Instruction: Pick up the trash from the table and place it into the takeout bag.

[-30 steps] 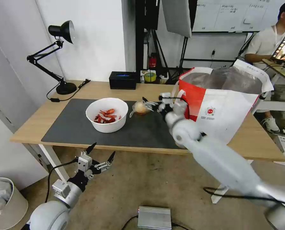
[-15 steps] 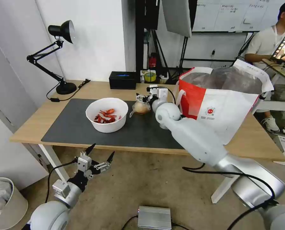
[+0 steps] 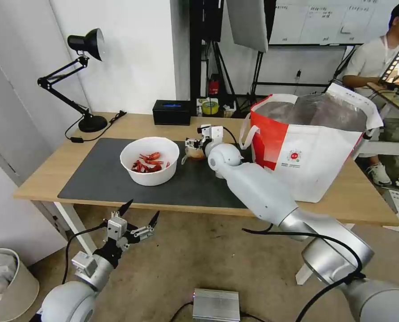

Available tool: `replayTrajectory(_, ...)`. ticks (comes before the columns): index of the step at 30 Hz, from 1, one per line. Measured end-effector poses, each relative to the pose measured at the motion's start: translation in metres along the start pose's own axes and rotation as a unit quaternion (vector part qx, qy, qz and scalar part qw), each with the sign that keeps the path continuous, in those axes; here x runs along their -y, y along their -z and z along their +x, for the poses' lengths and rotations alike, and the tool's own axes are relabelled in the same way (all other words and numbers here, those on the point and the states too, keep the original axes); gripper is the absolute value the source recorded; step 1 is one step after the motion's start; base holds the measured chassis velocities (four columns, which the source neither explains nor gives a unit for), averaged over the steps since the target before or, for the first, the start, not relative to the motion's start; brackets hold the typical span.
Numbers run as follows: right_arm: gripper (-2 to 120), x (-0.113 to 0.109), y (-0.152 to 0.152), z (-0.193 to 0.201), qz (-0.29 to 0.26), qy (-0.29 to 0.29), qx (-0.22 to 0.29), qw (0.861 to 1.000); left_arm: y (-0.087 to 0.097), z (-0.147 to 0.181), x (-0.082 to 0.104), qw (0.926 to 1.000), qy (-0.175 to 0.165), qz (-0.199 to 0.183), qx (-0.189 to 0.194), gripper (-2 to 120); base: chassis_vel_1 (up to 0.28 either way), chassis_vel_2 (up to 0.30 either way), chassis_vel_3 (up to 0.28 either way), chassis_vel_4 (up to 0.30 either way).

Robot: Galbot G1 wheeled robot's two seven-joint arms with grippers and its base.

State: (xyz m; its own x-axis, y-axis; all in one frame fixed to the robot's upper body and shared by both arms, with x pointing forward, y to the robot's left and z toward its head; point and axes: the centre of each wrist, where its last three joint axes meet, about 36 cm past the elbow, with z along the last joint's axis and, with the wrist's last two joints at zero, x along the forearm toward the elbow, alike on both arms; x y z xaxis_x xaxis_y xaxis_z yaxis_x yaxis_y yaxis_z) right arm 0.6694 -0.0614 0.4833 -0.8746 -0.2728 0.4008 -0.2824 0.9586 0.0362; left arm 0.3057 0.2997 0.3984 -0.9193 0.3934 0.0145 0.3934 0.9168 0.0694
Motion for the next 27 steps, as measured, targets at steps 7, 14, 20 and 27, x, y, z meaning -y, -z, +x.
replayTrajectory(7, 100, -0.0062, -0.0059, -0.0062, 0.001, 0.001, -0.012, 1.000, -0.0006, 0.0004, 0.0008, 1.0000, 0.000, 0.002, 0.001, 100, 0.000, 0.000, 0.000, 0.000)
replayTrajectory(14, 84, -0.0059, -0.0053, -0.0074, -0.003, -0.012, -0.027, 1.000, -0.0011, 0.0015, 0.0008, 1.0000, 0.001, 0.002, 0.002, 100, 0.000, 0.000, 0.000, 0.000)
replayTrajectory(20, 59, -0.0035, -0.0095, -0.0045, 0.003, -0.018, -0.029, 0.999, 0.0002, 0.0015, 0.0033, 1.0000, -0.003, 0.003, 0.003, 100, 0.000, 0.000, 0.000, 0.000)
replayTrajectory(27, 34, -0.0039, -0.0123, 0.0013, 0.004, -0.015, -0.032, 0.999, 0.0001, 0.0027, 0.0043, 1.0000, -0.002, 0.009, 0.003, 100, 0.000, 0.000, 0.000, 0.000)
